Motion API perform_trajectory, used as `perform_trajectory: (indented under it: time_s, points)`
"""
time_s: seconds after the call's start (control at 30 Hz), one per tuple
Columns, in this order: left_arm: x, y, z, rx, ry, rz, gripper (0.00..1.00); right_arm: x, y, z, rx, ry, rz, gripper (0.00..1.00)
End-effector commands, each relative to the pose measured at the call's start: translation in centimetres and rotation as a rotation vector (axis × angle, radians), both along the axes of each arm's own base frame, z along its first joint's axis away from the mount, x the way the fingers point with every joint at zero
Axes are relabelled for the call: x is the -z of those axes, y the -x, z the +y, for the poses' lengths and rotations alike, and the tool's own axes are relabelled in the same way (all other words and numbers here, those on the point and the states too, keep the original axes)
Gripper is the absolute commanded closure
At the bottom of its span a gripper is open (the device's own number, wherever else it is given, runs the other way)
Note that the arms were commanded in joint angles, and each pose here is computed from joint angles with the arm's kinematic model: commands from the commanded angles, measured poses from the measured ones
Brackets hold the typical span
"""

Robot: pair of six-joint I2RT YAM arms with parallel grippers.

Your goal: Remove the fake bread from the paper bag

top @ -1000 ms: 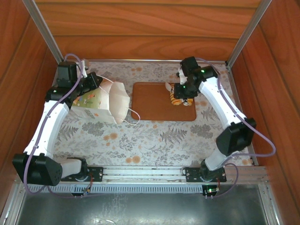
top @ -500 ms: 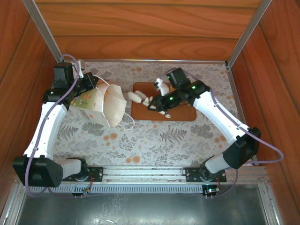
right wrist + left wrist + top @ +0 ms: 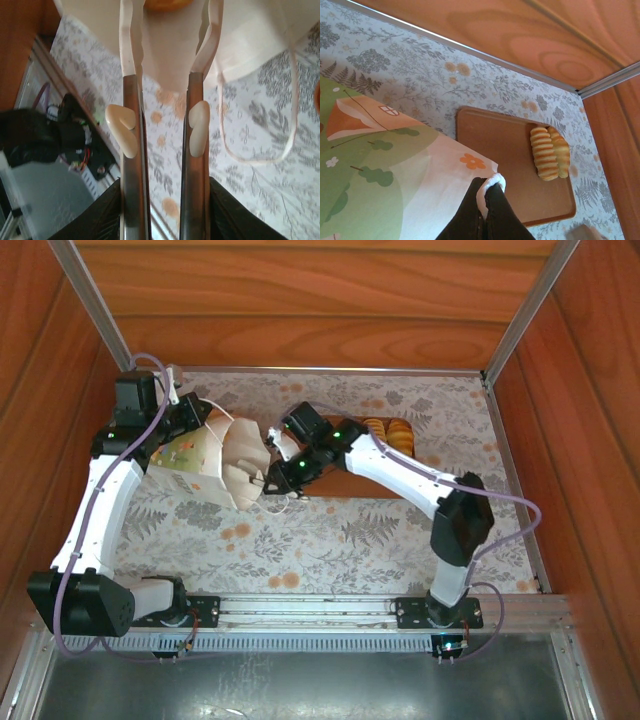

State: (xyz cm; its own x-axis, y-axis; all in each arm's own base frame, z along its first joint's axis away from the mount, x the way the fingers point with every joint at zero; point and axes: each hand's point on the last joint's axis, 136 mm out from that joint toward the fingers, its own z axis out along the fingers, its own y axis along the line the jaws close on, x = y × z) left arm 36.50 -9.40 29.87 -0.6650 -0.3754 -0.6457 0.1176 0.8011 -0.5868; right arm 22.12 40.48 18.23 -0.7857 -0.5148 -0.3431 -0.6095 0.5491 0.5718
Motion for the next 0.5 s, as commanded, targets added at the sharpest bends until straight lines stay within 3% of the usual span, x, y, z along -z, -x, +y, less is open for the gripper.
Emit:
perform_trajectory:
  time_s: [0.0,0.23,0.47]
  points:
    - [-2.2,-0.6,0.0,0.004,0.018,-0.057,1.00,-2.2,-1.6,2.5,0.089,-0.105,0.019,0.57]
    - [-2.2,-0.6,-0.2,0.011,0.028,-0.053,1.00,-3.5,-3.1,5.6,0.189,-0.268,0.125,0.54]
    - [-2.2,-1.0,-0.7,0.030,0.050,-0.040,1.00,-1.2,-5.2,6.9,0.319,-0.226,0.228,0.53]
